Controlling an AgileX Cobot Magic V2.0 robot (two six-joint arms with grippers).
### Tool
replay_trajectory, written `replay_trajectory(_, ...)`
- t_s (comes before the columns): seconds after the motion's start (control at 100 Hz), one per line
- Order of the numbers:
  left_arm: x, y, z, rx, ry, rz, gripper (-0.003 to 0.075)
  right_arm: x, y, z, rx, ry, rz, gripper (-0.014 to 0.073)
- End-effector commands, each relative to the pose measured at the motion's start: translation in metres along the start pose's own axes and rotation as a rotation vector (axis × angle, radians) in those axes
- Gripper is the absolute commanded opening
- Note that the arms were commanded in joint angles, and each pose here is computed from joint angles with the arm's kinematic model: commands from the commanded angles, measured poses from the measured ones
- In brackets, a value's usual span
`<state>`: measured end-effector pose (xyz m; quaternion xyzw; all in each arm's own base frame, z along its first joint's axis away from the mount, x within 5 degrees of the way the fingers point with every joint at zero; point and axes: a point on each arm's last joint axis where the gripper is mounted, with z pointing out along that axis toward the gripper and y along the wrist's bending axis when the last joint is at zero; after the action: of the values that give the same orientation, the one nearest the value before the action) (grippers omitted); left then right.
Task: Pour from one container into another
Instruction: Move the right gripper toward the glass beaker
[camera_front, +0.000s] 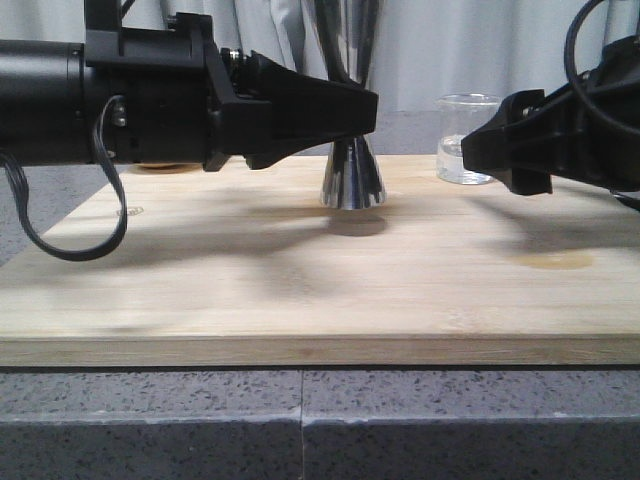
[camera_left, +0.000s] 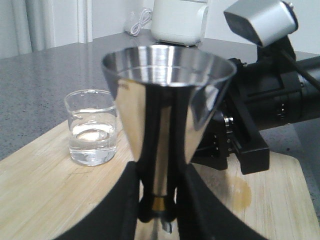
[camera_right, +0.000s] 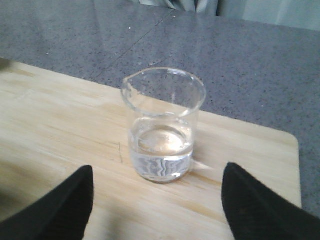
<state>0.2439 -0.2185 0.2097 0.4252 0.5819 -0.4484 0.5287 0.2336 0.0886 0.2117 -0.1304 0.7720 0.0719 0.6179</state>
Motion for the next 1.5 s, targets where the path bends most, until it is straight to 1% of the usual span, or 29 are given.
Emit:
replay_trajectory(0.0, -0.030, -0.004, -0.002, 0.026, -0.143, 0.025, -0.0019, -0.018, -0.002, 0.002, 0.022, -0.150, 0.001, 0.0465)
replay_trajectory(0.13, -0.030, -0.004, -0.002, 0.028, -0.142, 0.026, -0.0019, -0.014, -0.001, 0.006, 0.027, -0.149, -0.003, 0.0465)
replay_trajectory(0.45, -0.030, -0.004, -0.002, 0.029, -0.141, 0.021, -0.0019, -0.006, -0.001, 0.019, 0.046, -0.196, -0.002, 0.0465)
replay_trajectory(0.93, -0.030, -0.005, -0.002, 0.034, -0.137, 0.024, -0.0019, -0.014, 0.002, 0.045, 0.043, -0.220, -0.006, 0.0465)
replay_trajectory(1.14, -0.030, -0.005, -0.002, 0.037, -0.135, 0.026, -0.0019, -0.010, 0.003, 0.050, 0.044, -0.215, -0.009, 0.0458)
replay_trajectory(1.49, -0.029, -0.006, -0.002, 0.045, -0.129, 0.030, -0.0019, -0.009, 0.003, 0.052, 0.051, -0.241, -0.011, 0.0458)
